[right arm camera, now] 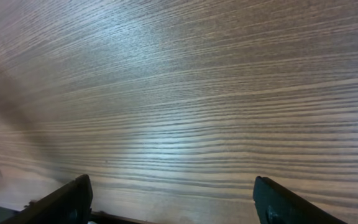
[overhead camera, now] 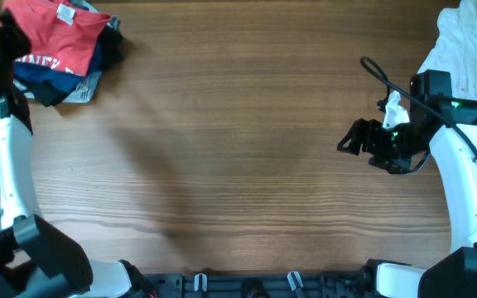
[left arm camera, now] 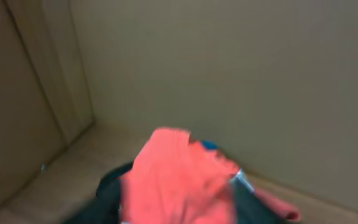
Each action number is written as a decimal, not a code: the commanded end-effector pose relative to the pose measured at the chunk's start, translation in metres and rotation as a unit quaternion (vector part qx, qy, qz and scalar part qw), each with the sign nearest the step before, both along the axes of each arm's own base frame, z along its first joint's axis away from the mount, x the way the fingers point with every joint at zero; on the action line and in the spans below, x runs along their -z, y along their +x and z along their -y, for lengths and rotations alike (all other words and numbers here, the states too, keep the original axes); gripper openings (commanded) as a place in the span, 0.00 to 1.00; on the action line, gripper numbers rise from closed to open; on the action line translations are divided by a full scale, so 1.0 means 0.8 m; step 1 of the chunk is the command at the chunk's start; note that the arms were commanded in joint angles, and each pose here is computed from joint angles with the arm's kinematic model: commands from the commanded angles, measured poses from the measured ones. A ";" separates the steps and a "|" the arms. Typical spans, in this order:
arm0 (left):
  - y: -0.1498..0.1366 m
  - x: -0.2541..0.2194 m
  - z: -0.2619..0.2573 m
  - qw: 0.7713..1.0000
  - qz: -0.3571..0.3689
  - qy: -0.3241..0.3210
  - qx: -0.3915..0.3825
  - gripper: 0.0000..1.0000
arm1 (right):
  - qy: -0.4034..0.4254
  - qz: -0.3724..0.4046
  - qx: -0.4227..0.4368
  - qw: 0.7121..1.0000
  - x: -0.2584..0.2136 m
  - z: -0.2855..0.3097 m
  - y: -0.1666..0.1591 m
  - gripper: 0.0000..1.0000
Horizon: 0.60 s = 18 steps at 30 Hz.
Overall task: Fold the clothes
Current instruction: 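Release the red shirt on the pile and open the left gripper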
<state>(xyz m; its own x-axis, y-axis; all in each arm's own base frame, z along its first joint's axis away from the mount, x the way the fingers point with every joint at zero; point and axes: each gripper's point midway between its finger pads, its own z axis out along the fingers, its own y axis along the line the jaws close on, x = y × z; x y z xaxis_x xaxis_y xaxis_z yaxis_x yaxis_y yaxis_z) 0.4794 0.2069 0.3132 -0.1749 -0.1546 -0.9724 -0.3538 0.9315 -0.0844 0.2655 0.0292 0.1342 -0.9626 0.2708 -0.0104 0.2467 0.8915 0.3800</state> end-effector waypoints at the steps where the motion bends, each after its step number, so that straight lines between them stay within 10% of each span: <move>1: 0.022 0.004 0.003 1.000 0.020 0.004 0.007 0.04 | -0.005 0.022 -0.009 1.000 -0.010 0.002 0.005 0.82; 13: 0.107 0.296 -0.025 0.996 -0.077 -0.037 0.010 0.11 | -0.009 0.008 -0.007 1.000 -0.009 0.002 -0.003 0.79; 18: 0.107 0.205 -0.023 1.000 -0.021 -0.014 0.011 0.07 | -0.007 -0.002 -0.008 1.000 -0.009 0.002 -0.008 0.79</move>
